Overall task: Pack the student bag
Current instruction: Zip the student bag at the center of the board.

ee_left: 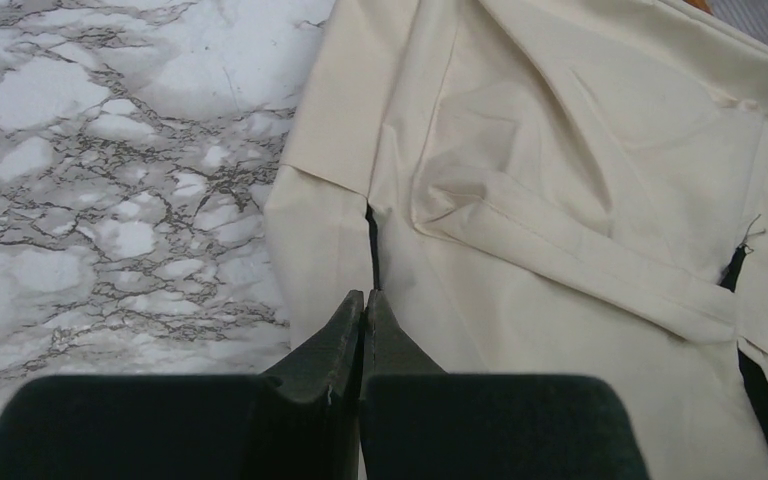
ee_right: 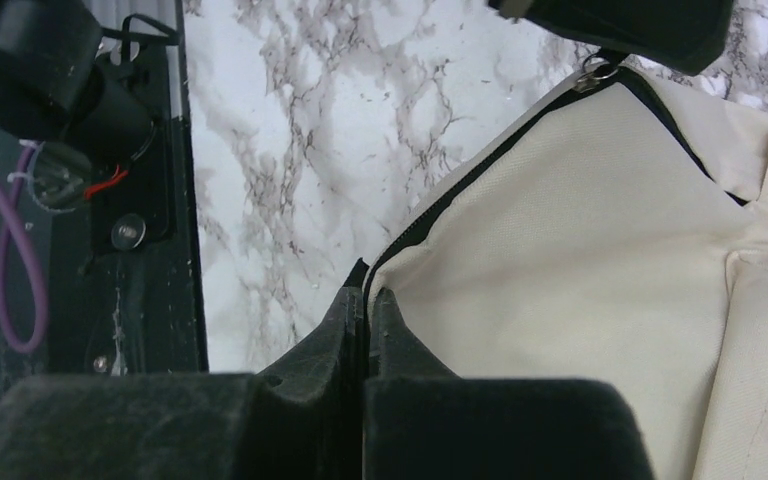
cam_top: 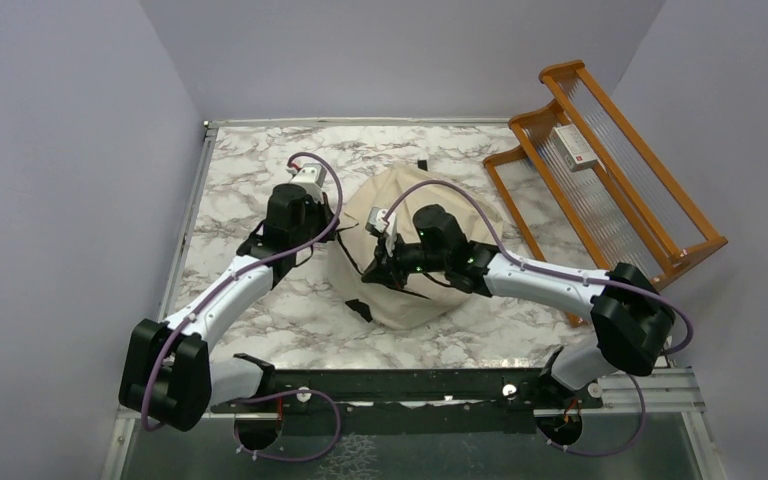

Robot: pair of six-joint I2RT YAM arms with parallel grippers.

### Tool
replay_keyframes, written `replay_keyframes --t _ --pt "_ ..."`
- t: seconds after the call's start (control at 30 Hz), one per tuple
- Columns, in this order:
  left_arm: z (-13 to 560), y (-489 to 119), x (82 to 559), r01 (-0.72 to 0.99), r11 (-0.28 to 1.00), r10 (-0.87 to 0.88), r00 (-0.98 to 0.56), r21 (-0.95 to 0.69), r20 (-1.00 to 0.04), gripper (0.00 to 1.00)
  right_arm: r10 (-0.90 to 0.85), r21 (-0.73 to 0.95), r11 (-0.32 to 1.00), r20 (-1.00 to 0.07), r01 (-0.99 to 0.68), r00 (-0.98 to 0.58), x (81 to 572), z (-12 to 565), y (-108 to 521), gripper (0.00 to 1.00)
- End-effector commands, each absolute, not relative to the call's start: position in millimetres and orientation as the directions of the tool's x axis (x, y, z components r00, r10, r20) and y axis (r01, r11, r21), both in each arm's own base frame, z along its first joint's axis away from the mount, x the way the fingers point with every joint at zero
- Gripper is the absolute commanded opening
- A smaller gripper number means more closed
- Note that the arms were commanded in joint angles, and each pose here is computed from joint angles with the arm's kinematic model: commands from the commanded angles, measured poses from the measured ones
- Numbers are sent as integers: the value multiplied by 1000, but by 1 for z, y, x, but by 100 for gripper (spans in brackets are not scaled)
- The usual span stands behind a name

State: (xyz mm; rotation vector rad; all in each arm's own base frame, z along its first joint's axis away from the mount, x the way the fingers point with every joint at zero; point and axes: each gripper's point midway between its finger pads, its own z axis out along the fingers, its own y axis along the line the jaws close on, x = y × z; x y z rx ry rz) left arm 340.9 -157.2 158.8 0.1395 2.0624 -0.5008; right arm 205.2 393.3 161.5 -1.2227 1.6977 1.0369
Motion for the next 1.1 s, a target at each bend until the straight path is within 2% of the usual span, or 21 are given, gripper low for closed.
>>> replay_keyframes --t 0.0,0.43,0.77,0.83,0.93,1.0,1.07 --pt "179 -146 372 221 938 -143 -456 -267 -878 0 -359 158 25 -920 -987 -156 167 168 384 0" --pt "138 -161 414 214 935 -123 -553 -283 -824 0 -293 16 -120 -956 -993 20 140 184 365 1" --pt "97 -158 412 157 945 -131 -621 -286 -773 0 -238 -68 -108 -967 -992 92 137 198 355 2" --pt "102 -160 409 172 938 -136 -617 -301 -775 0 -242 -61 -85 -967 -995 80 139 197 354 7" --pt "125 -169 403 232 912 -147 -586 -339 -797 0 -251 -16 -2 -968 -1000 16 150 201 354 26" --pt "145 -173 399 269 896 -156 -555 -354 -817 0 -254 29 60 -966 -998 -44 158 206 357 28" --pt "161 -175 392 301 881 -164 -531 -365 -832 0 -256 86 124 -960 -989 -116 167 212 361 36"
